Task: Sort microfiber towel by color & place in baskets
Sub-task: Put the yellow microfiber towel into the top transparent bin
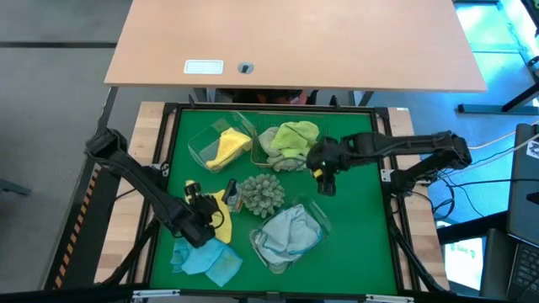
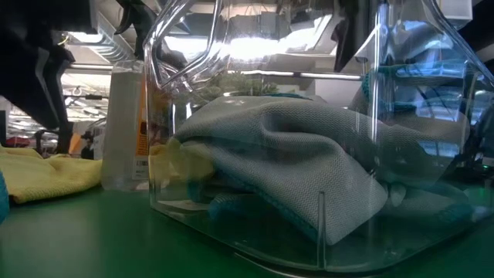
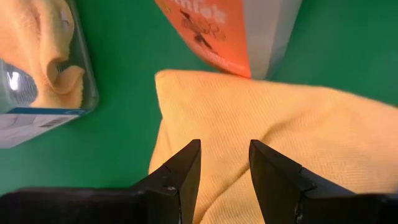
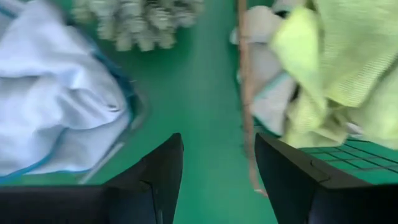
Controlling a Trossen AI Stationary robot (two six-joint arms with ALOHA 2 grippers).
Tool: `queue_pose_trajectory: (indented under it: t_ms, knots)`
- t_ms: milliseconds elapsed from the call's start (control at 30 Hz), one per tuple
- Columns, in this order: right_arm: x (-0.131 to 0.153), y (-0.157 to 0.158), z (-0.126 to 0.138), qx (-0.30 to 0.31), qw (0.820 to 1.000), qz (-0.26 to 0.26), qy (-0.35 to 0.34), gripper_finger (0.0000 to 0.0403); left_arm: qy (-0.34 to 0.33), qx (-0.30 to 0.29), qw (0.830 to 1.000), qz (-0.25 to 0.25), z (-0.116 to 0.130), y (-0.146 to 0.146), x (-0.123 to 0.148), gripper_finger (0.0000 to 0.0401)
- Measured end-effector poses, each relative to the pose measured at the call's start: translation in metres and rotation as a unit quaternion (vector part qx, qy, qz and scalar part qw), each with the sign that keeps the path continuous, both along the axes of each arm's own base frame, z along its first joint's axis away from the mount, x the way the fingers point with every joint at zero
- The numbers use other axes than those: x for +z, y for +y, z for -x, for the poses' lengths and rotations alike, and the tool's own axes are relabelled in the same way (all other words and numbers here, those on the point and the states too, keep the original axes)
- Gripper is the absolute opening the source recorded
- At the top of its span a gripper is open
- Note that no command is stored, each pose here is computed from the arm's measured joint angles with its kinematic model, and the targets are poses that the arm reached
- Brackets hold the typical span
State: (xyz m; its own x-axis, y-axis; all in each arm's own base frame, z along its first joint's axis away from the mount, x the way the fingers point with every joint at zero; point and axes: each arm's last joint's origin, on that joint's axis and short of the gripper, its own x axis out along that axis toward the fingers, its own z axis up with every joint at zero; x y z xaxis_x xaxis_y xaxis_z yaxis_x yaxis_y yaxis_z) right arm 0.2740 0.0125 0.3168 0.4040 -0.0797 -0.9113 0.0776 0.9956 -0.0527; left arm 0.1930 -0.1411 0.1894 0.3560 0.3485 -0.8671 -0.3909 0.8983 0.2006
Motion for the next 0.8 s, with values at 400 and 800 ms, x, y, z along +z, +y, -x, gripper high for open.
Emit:
queue_pose_trajectory:
  t_ms: [400,800]
  knots:
    - [0.000,0.058,0.009,0.044,0.999,-0.005,-0.008,0.0198,0.045,-0.001,0.999,-0.019,-0.009,-0.009,-0.029,0.0130]
    - [0.001,0.105,0.026,0.065,0.998,0.005,-0.026,0.0198,0.100,-0.017,0.995,-0.024,-0.021,-0.011,-0.058,0.0130]
